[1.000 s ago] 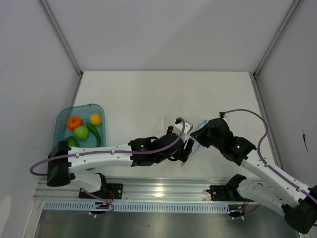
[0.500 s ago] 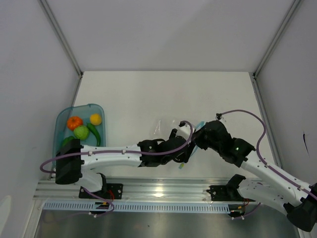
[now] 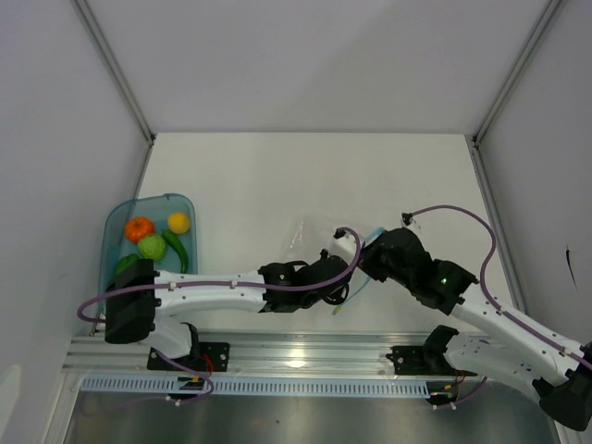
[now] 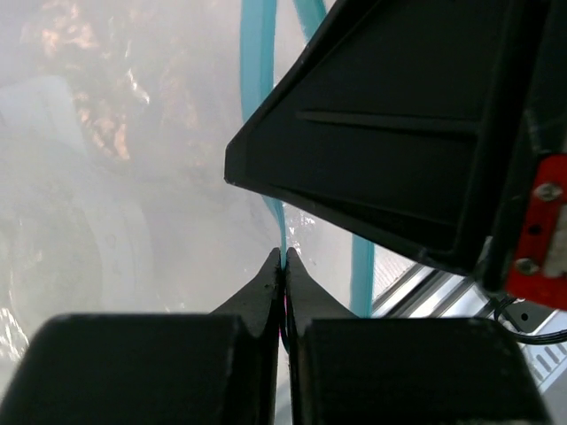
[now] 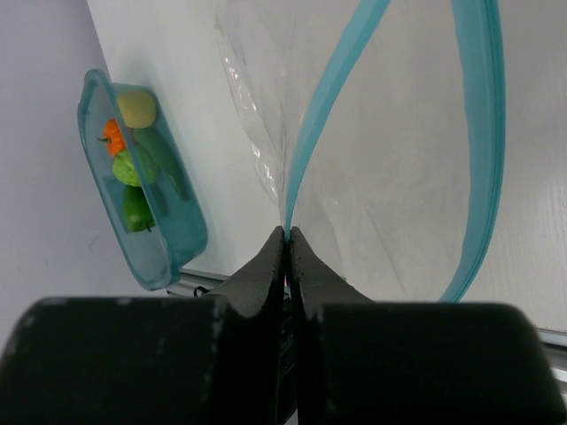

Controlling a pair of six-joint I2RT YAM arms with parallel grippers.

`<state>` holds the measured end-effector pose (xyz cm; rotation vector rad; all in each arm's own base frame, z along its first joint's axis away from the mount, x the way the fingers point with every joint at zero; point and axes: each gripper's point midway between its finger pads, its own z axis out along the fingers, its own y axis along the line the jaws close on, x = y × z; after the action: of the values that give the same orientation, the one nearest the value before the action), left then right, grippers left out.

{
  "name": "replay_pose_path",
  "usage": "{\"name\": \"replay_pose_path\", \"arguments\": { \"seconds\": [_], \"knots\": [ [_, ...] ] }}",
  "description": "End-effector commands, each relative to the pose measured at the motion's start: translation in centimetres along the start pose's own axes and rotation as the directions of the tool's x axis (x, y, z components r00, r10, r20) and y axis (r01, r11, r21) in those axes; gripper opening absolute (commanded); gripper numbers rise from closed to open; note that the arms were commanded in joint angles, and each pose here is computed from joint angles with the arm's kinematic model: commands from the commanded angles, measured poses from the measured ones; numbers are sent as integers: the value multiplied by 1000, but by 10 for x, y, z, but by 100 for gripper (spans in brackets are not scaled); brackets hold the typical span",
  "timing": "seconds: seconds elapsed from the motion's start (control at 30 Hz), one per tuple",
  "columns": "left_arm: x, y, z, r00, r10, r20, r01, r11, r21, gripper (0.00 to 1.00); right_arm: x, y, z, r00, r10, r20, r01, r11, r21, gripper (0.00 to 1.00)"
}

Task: Place the food in the zip-top bag and seal the zipper
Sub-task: Open the zipper of the food storage bag at the center of the board.

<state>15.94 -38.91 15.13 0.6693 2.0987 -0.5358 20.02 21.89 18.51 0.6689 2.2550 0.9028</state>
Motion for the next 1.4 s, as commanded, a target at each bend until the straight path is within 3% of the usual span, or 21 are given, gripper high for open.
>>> {"name": "replay_pose_path", "arguments": {
  "seconds": [0.0, 0.03, 0.07, 0.17, 0.43, 0.6, 0.8, 0.93, 1.2, 1.37],
  "knots": [
    [-8, -2, -3, 999, -25, 30, 25, 1000, 17, 1, -14, 11, -12, 998, 7, 58, -5, 999, -32, 9],
    [-9, -2, -4, 999, -25, 32, 24, 1000, 20, 1, -14, 11, -13, 998, -5, 58, 7, 999, -32, 13],
    [-11, -3, -6, 999, -27, 34, 26, 999, 25, 1, -15, 11, -15, 998, -30, 62, 33, 999, -37, 27],
    [-16, -2, -11, 998, -38, 44, 37, 999, 33, 1, -20, 7, -23, 994, -84, 75, 86, 996, -12, 50],
    [-34, 0, -22, 995, -93, 48, 89, 994, 69, 1, -34, -8, -57, 965, -251, 75, 245, 967, 72, 69],
    [-52, 1, -24, 992, -109, 60, 104, 990, 93, 1, -23, -20, -77, 961, -275, 18, 274, 961, 39, 99],
    [-69, -7, -25, 990, -105, 89, 91, 984, 151, 1, -24, -21, -101, 983, -160, 85, 171, 975, -142, 98],
    [-76, -13, -25, 990, -111, 90, 93, 980, 178, 1, -22, -33, -98, 981, -181, 67, 186, 979, -78, 87],
    [-88, -24, -38, 983, -150, 104, 121, 962, 247, 1, -24, -30, -77, 978, -205, 36, 203, 978, 39, 87],
    [-87, -20, -45, 979, -173, 105, 142, 957, 255, 1, -27, -31, -67, 979, -204, 20, 201, 975, 95, 78]
  ]
}}
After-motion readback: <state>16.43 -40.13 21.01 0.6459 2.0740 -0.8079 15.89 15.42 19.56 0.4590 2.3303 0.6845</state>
